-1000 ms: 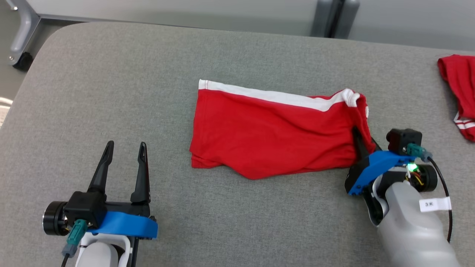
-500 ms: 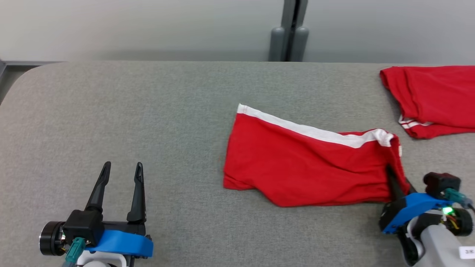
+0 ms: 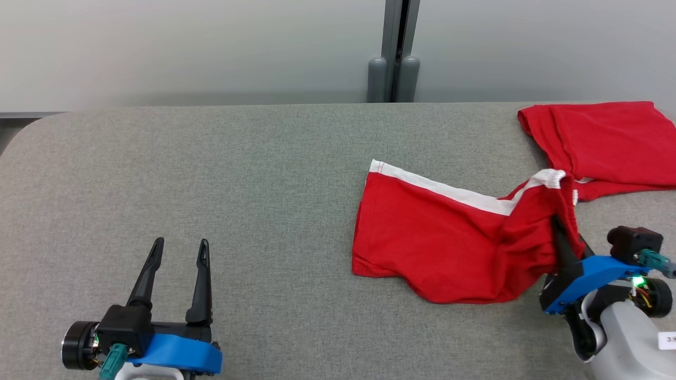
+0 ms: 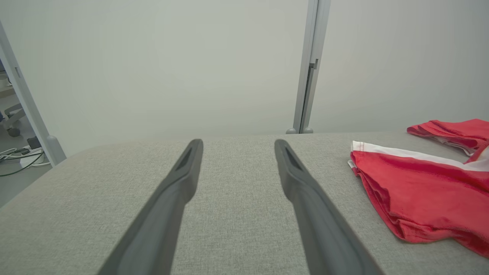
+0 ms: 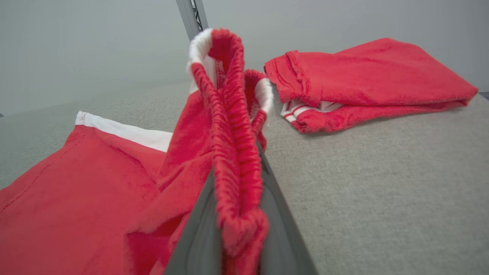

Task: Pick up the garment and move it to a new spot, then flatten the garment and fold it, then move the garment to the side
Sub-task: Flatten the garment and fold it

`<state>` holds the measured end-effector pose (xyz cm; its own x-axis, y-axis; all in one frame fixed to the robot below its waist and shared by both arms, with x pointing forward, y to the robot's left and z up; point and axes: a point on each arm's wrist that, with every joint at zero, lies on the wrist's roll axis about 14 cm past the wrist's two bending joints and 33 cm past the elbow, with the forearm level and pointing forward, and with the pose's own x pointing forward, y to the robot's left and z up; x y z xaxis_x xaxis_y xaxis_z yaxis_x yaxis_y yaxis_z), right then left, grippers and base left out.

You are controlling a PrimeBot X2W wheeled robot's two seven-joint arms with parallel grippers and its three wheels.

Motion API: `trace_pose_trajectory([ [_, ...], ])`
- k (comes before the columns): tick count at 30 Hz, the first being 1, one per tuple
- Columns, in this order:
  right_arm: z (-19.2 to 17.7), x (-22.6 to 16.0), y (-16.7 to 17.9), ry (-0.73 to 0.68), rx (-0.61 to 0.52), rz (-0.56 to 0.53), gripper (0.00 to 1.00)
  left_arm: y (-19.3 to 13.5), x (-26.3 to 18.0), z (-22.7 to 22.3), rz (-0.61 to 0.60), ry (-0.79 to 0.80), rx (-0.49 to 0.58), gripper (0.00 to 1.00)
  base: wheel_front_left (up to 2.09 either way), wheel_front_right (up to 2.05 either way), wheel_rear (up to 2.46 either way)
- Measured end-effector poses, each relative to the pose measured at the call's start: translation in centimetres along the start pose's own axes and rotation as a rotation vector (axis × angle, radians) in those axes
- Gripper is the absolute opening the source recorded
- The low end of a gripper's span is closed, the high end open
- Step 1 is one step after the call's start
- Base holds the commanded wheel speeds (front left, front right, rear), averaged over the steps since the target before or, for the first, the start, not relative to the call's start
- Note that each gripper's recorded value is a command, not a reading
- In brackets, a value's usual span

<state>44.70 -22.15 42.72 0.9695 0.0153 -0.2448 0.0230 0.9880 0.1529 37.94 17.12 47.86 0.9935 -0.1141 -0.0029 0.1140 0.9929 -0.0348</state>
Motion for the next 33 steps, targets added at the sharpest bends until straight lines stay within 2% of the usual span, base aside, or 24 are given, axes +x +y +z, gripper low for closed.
trace_pose_trajectory([
  [15,3.8,1.8,11.6,-0.074,0.073,0.256,0.00,-0.6,0.0,-0.1,-0.010,0.002,-0.014,1.00,0.00,0.00,0.00],
  [25,1.8,3.1,16.9,-0.012,0.026,0.377,0.00,-0.2,0.3,-0.4,0.005,0.011,-0.024,1.00,0.00,0.00,0.00],
  [27,0.9,3.0,18.0,0.015,0.042,0.407,0.47,-0.1,0.4,-0.4,0.009,0.009,-0.024,1.00,0.00,0.00,0.00],
  [28,0.4,2.9,18.6,0.027,0.044,0.423,0.93,0.0,0.4,-0.5,0.011,0.013,-0.024,1.00,0.00,0.00,0.00],
  [29,0.0,2.8,19.0,0.035,0.046,0.435,1.00,0.0,0.4,-0.6,0.013,0.017,-0.025,1.00,0.00,0.00,0.00],
  [33,-0.5,2.6,19.9,0.047,0.035,0.464,1.00,0.3,0.5,-0.6,0.019,0.018,-0.024,1.00,0.00,0.00,0.00],
])
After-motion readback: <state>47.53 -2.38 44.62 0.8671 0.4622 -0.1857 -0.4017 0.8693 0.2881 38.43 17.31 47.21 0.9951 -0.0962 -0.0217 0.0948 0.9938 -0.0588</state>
